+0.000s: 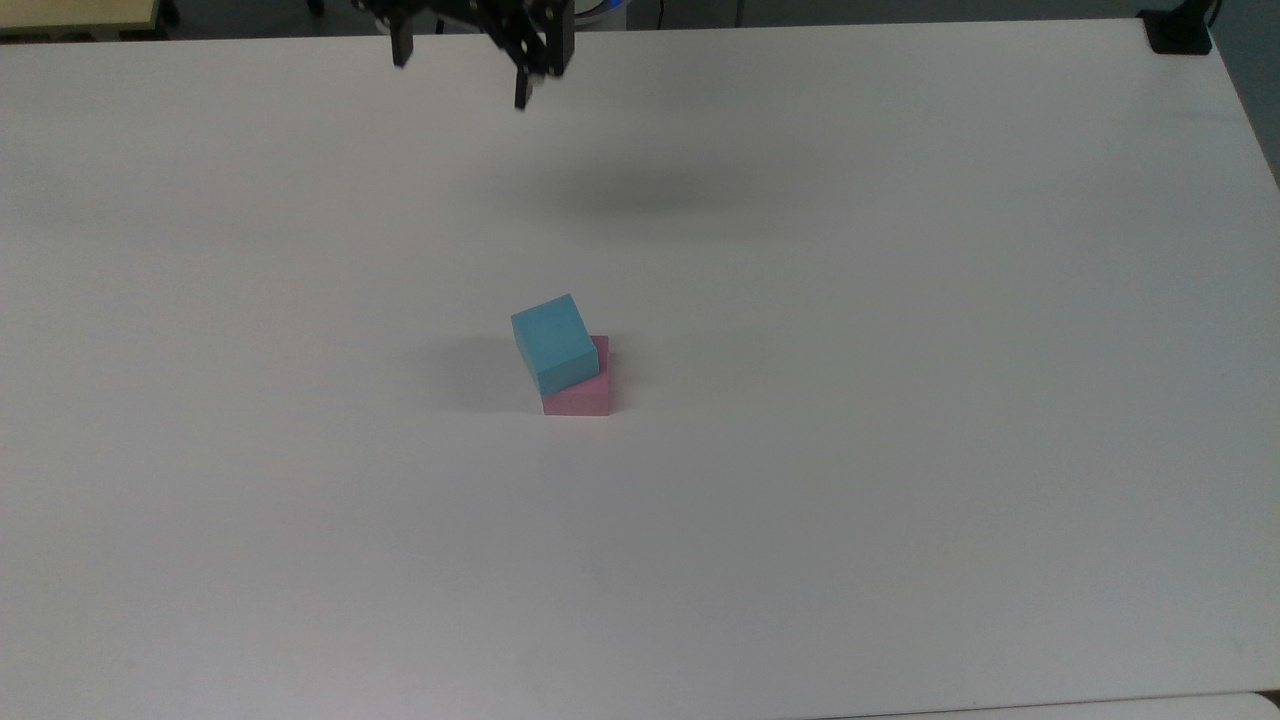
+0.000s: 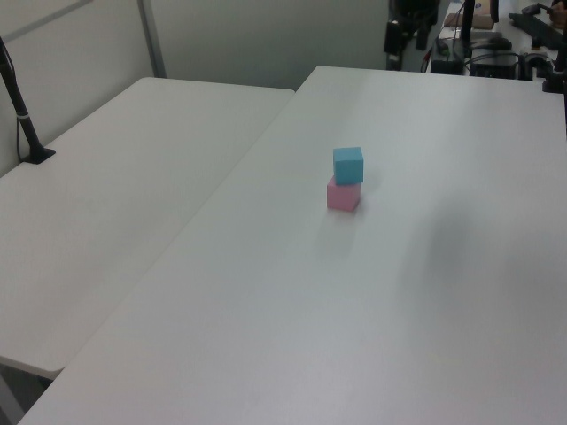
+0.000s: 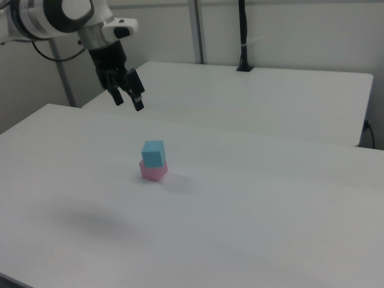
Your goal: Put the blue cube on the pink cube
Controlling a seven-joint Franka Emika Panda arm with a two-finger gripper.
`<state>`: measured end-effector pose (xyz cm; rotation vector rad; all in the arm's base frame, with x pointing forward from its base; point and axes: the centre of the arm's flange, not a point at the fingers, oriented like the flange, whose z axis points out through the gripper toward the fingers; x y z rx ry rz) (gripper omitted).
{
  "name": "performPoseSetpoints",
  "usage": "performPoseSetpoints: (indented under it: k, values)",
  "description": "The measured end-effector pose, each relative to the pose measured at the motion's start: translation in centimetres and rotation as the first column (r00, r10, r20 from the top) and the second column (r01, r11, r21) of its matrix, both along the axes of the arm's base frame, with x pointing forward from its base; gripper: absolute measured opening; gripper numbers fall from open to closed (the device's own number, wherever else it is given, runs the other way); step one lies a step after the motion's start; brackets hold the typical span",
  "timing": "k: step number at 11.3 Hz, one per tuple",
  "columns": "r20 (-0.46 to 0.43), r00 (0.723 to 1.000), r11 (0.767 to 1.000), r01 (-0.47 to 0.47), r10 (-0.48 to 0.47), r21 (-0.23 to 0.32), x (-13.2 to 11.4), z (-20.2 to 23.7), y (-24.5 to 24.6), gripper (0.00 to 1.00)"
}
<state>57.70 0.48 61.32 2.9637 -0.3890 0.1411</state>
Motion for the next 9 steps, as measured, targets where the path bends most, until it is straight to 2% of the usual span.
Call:
performPoseSetpoints:
  k: [2, 4, 6, 9]
  values:
    - [-0.023, 0.997, 0.996, -0.072, 0.073, 0.043, -2.5, 2.5, -2.1, 1.00]
    - [-0.014, 0.991, 0.990, -0.130, 0.131, 0.053, -4.0, 3.7, -3.9, 1.00]
    - [-0.033, 0.982, 0.982, -0.183, 0.185, 0.056, -4.2, 3.0, -3.5, 1.00]
    - [-0.051, 0.978, 0.978, -0.200, 0.203, 0.060, -4.3, 2.2, -2.9, 1.00]
